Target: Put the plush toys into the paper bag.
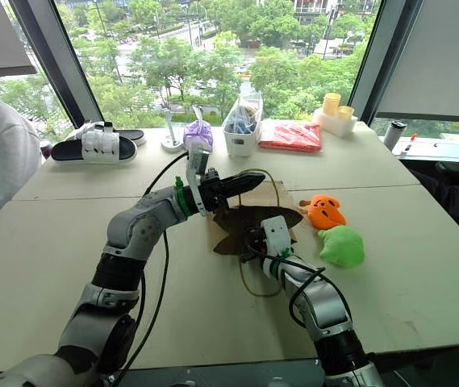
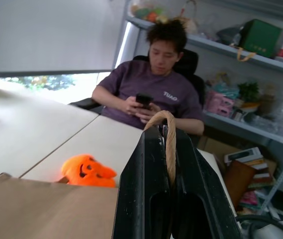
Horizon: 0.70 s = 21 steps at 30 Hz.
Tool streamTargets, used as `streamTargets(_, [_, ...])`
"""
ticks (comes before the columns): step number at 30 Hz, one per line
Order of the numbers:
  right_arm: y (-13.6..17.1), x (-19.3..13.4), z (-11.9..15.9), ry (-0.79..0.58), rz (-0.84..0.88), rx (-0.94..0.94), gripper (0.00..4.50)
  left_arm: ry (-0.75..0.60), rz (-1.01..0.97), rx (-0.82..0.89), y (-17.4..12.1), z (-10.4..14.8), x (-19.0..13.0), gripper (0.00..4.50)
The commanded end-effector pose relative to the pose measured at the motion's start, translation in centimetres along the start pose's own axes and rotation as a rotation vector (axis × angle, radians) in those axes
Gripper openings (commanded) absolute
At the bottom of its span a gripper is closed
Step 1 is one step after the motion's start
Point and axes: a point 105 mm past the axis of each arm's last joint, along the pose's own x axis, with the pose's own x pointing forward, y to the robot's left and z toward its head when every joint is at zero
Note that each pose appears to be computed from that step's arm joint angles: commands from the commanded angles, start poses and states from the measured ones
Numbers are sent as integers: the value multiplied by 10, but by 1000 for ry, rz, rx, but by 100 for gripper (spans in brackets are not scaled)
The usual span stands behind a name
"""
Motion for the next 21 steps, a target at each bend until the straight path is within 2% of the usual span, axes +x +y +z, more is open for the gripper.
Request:
streamTargets(1, [6, 0, -13, 46, 8, 18, 0, -54, -129, 22, -29, 25, 6, 8])
streamTargets(5, [7, -1, -15, 49, 13, 24, 0, -78, -144, -6, -34, 32, 4, 8])
streamTargets(14, [7, -1, -15, 48, 18, 24, 0, -139, -13, -49, -8, 35, -2, 8])
streamTargets(18, [13, -5, 14, -125, 61, -14, 0, -105, 48, -27, 6, 22, -4, 8])
streamTargets(21, [20, -20, 48, -287, 113, 62, 0, -86, 87, -35, 14, 12, -6, 8])
